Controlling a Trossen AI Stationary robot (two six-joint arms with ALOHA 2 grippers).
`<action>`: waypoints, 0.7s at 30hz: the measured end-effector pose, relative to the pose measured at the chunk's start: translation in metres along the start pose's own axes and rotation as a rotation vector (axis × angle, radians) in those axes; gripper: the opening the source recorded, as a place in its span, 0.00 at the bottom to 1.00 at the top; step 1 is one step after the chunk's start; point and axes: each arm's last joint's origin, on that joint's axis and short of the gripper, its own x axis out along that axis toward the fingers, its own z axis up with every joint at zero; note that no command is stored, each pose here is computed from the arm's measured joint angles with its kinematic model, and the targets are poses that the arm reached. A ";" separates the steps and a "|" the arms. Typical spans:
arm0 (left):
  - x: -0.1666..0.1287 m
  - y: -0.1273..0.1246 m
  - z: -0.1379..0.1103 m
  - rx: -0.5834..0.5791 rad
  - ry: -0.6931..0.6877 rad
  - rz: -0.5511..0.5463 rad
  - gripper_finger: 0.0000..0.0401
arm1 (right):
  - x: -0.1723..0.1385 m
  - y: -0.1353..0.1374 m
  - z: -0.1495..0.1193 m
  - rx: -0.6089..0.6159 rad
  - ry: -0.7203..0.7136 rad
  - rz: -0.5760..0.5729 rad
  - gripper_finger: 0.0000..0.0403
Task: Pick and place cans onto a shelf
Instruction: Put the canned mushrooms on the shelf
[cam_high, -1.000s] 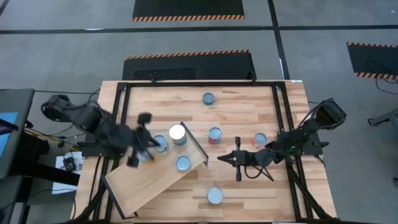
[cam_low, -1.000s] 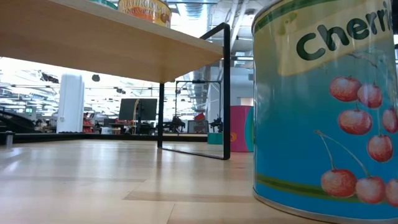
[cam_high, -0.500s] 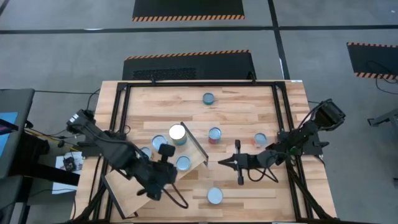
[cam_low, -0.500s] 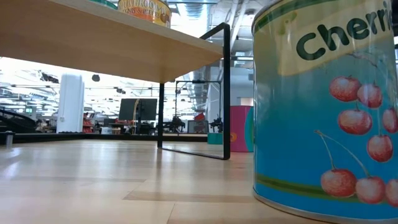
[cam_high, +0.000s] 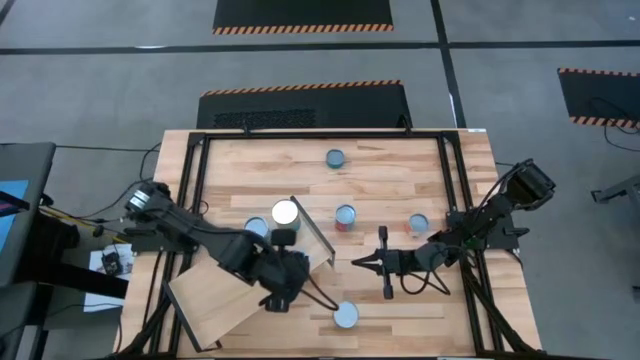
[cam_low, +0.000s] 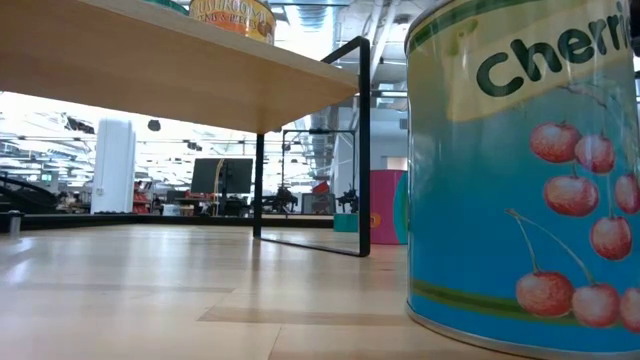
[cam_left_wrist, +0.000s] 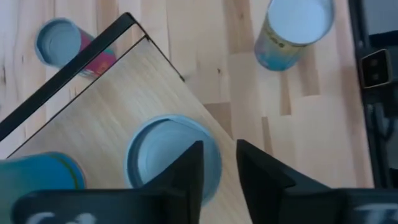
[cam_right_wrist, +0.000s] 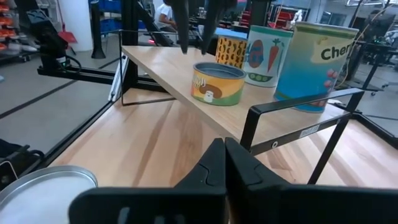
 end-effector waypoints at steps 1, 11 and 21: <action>0.002 0.001 0.001 -0.004 0.004 0.004 0.24 | 0.000 0.000 0.000 -0.005 0.000 0.001 0.02; 0.006 0.006 -0.001 -0.053 0.045 -0.018 0.29 | 0.000 0.001 0.000 -0.020 -0.001 0.016 0.02; 0.011 0.006 -0.005 -0.044 0.072 -0.012 0.28 | 0.000 0.001 0.000 -0.021 -0.001 0.016 0.02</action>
